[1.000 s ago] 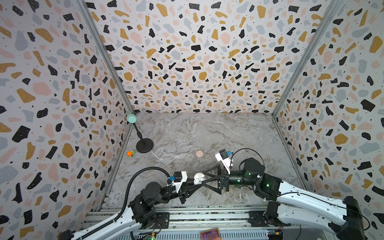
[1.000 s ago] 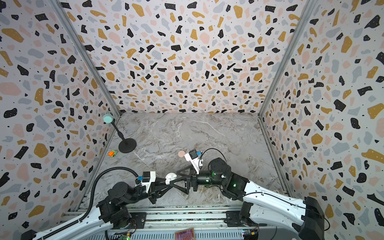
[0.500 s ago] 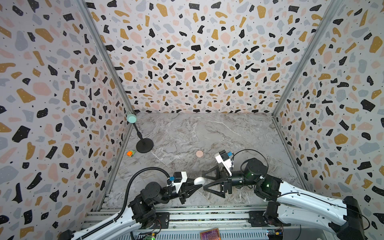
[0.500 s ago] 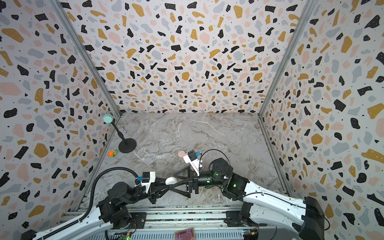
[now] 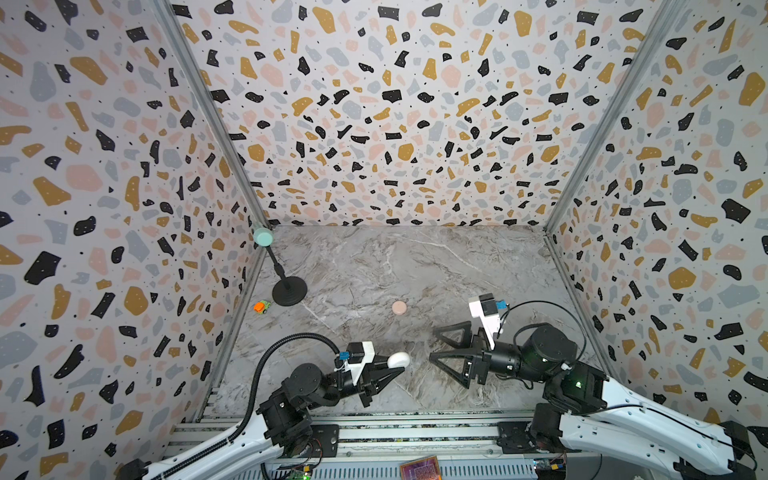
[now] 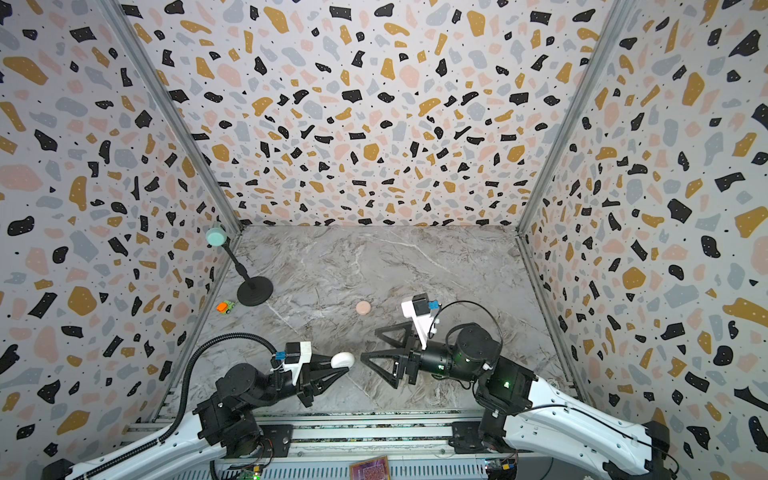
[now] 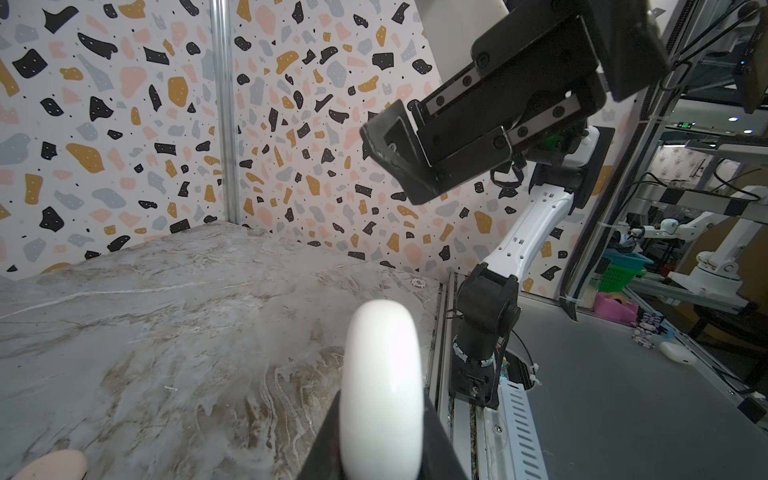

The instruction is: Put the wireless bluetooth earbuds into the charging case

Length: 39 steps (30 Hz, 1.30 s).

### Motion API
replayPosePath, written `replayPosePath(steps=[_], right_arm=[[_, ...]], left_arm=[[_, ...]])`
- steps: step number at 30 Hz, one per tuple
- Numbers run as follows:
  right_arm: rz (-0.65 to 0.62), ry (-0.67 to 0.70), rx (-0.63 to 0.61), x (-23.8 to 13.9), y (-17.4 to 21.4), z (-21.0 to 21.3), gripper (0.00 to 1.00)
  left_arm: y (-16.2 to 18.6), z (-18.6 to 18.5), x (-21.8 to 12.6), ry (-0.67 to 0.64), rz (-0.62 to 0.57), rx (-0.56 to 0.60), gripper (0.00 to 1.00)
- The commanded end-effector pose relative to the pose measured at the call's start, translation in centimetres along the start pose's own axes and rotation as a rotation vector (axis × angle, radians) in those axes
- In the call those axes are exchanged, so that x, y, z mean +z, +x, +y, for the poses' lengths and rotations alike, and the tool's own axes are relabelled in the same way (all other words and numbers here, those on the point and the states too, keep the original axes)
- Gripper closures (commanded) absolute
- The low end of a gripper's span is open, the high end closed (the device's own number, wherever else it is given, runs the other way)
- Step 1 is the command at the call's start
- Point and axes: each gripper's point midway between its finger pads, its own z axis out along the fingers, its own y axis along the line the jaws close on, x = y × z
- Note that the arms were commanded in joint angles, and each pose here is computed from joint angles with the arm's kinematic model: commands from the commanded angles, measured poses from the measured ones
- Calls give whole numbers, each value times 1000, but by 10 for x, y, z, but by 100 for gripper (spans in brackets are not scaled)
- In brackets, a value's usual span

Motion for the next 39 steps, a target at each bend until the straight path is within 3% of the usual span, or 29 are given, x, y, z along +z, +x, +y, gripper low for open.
replayPosePath(steps=[1,5,17,23,30,39], right_arm=[[-106,300,-12,-24,-25,-43,0],[-148,598,-21,-56,-34,-86,0],[-167,925,-138,-118,-35,-125,1],[-134,1016,-181,-132,-27,-139,1],[-103,1066,-197,-137,-9,-156,1],[-111,1074,-203,-138,-7,-160,1]], left_arm=[[-27,4,0,-33,-77,-32,100],[-40,7,2,-54,-96,-89,100],[-51,48,9,-282,-109,-390,100],[-14,67,31,-378,47,-430,100],[27,100,35,-530,131,-512,100],[70,124,34,-626,215,-596,100]])
